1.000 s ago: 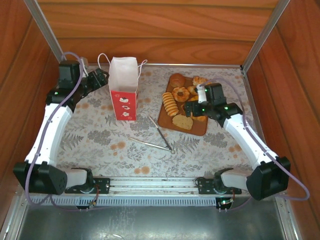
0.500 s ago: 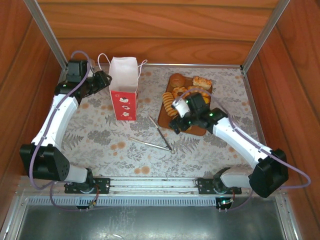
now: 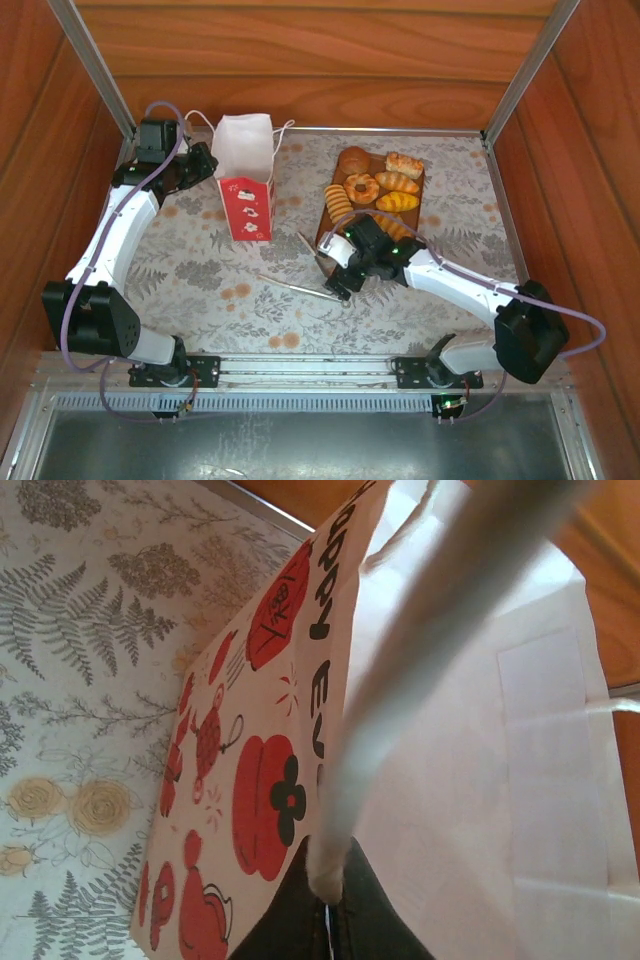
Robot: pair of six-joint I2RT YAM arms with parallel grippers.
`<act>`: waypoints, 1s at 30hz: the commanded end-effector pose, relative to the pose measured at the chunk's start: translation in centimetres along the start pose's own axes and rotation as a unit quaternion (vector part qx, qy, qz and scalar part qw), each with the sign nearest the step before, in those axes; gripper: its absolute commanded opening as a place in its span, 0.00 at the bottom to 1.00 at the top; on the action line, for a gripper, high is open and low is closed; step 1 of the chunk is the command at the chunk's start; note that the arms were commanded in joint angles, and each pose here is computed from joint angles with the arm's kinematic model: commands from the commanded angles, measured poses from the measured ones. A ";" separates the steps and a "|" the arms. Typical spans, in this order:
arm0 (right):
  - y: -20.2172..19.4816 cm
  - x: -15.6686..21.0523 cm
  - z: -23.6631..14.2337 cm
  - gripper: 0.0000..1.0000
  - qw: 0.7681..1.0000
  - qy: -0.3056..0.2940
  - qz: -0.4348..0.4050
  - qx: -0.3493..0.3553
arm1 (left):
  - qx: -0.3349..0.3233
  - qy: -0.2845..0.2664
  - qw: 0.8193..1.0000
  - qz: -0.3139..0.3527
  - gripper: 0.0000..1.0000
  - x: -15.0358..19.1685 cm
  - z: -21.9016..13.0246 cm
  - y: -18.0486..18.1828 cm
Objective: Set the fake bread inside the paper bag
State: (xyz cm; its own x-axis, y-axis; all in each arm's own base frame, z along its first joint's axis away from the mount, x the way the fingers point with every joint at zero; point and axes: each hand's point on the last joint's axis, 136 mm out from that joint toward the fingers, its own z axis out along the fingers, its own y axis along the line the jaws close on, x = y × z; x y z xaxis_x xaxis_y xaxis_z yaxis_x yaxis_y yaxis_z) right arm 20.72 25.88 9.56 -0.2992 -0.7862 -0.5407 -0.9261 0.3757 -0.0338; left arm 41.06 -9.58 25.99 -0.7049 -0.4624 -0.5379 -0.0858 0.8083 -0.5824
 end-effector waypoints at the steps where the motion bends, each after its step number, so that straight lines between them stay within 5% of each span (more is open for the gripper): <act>1: 0.5 0.8 1.2 1.00 1.000 0.013 -0.020 -0.007 | 0.009 -0.026 0.999 0.016 0.00 -1.2 -1.1 -1.1; 19: 2.7 1.8 6.0 1.00 0.993 0.120 0.000 0.017 | 0.001 -0.043 0.999 0.021 0.00 -1.3 -2.3 -0.9; 30: 1.6 1.3 8.2 1.00 0.990 0.119 0.036 0.063 | 0.006 -0.039 0.999 0.019 0.00 -1.1 -2.3 -1.1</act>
State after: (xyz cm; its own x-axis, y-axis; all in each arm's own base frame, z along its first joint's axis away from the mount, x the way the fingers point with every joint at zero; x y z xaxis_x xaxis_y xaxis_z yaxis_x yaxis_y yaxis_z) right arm 19.94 28.88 2.44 -0.3921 -0.8644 -0.3147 -0.8915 0.4415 -0.1019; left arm 40.73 -8.80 27.31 -0.6667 -0.4710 -0.5776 -0.0897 0.8201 -0.5652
